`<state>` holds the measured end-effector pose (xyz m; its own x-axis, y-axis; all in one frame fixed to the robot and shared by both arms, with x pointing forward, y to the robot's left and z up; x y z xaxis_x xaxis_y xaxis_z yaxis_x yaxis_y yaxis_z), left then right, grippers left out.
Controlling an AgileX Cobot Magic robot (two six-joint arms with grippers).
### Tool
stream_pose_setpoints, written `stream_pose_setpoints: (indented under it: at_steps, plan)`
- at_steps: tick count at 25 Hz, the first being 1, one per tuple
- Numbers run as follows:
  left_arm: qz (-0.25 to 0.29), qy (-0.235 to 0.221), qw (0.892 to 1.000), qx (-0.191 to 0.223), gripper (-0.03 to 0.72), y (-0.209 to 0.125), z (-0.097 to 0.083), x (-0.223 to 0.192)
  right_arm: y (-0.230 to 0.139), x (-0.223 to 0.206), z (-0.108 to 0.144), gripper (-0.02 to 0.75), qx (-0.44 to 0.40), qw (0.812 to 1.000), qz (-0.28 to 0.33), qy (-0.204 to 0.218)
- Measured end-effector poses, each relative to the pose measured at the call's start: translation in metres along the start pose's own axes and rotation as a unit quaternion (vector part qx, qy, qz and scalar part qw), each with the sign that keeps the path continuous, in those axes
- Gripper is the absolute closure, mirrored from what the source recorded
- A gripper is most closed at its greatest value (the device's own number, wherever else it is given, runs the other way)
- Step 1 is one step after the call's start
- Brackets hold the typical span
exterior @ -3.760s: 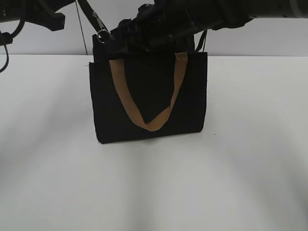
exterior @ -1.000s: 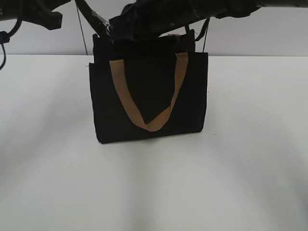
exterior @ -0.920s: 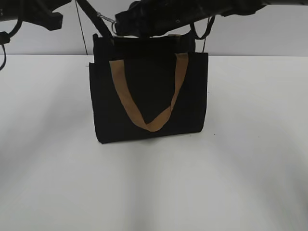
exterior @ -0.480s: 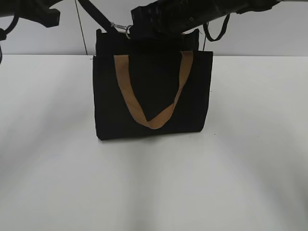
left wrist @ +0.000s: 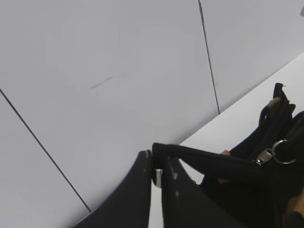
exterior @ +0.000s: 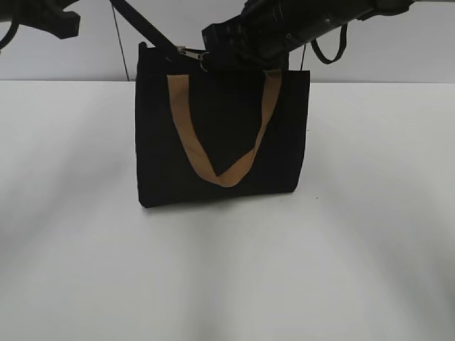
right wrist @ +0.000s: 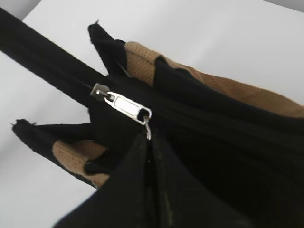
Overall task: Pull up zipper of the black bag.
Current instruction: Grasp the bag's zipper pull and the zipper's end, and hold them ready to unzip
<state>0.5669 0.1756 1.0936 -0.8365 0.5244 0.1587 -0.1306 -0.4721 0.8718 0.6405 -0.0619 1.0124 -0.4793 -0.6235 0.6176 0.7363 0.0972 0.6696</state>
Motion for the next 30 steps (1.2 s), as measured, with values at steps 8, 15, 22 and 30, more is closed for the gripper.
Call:
stream_pose_setpoints:
  at_steps: [8,15,22,30]
  plan:
    - [0.011,0.005,1.000,-0.002,0.673,-0.003,0.001,0.000,0.007,0.012,-0.026,0.752,-0.036,0.999,-0.008,-0.030]
    - [0.011,0.007,1.000,-0.002,0.673,-0.003,0.002,0.001,0.022,0.040,-0.048,0.752,-0.056,0.996,-0.038,-0.050]
    - [0.012,0.008,1.000,-0.001,0.673,-0.003,0.003,0.001,0.022,0.046,-0.062,0.752,-0.068,0.995,-0.033,-0.060]
    - [0.013,0.009,1.000,0.000,0.673,-0.004,0.003,0.001,0.022,0.051,-0.075,0.752,-0.077,0.994,-0.030,-0.074]
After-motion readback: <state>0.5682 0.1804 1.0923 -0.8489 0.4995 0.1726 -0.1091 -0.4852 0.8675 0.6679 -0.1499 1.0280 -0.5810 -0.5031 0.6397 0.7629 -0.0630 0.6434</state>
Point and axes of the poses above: a point on each arm's last joint axis where the gripper is mounted, x pointing back along that axis away from the gripper, z along the wrist's bending axis when the last joint is at zero, y = z × x, the point moved 4 cm from there along -x, pointing out along that axis toward the gripper, and after that the axes turned 9 degrees about -x, right-handed, at the moved point
